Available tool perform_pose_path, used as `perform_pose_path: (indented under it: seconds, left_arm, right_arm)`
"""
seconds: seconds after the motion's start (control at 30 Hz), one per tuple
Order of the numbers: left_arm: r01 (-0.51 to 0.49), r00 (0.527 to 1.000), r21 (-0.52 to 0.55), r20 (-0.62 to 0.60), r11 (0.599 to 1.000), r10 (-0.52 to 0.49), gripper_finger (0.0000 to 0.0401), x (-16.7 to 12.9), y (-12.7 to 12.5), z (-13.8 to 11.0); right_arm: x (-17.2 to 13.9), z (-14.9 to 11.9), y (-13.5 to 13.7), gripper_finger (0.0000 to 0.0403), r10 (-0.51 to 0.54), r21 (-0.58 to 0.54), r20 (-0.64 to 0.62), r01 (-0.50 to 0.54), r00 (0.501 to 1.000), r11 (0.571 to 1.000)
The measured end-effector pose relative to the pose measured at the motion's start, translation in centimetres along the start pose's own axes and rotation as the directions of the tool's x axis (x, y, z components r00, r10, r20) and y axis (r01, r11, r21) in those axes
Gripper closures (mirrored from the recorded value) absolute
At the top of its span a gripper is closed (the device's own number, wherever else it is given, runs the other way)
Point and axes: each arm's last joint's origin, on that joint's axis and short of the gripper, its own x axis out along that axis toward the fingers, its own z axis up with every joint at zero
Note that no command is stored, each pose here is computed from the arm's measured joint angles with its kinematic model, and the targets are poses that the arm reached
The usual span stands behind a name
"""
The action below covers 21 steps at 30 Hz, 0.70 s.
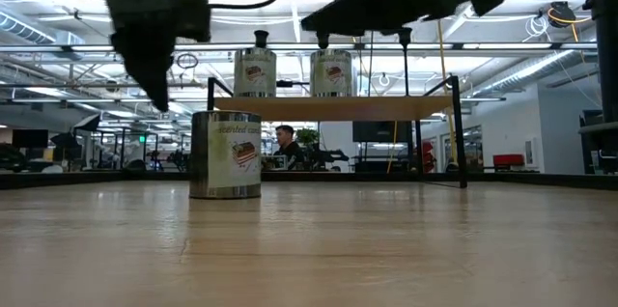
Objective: Pick & Place candle stick holders
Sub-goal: Put the scented candle on the shelf
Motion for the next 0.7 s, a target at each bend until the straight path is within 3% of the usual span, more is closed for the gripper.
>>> perform_pose_path:
  seconds: [0.17,0.47,0.6,0.7]
  left_arm:
    - [-0.046,0.997,0.068,0.066,0.997,0.041,0.0341,2.4,-1.3,-1.3]
    - [0.022,0.966,0.140,0.252,0.990,-0.057,0.0341,5.3,-2.7,-0.3]
    - [0.089,0.920,0.250,0.351,0.964,-0.176,0.0341,5.0,-3.6,0.9]
    - [0.083,0.900,0.285,0.390,0.955,-0.194,0.0341,4.7,-3.7,1.4]
  right_arm:
    - [0.1,-0.8,-1.1,0.0277,-0.029,0.044,-0.026,0.030,0.999,0.999]
    - [0.0,-0.9,-1.6,0.0277,-0.042,0.056,-0.029,0.043,0.999,0.998]
    - [0.0,-1.5,-1.4,0.0277,-0.018,0.056,-0.089,0.024,0.996,0.998]
    - [0.0,-1.9,-1.2,0.0277,-0.002,0.041,-0.131,0.007,0.991,0.999]
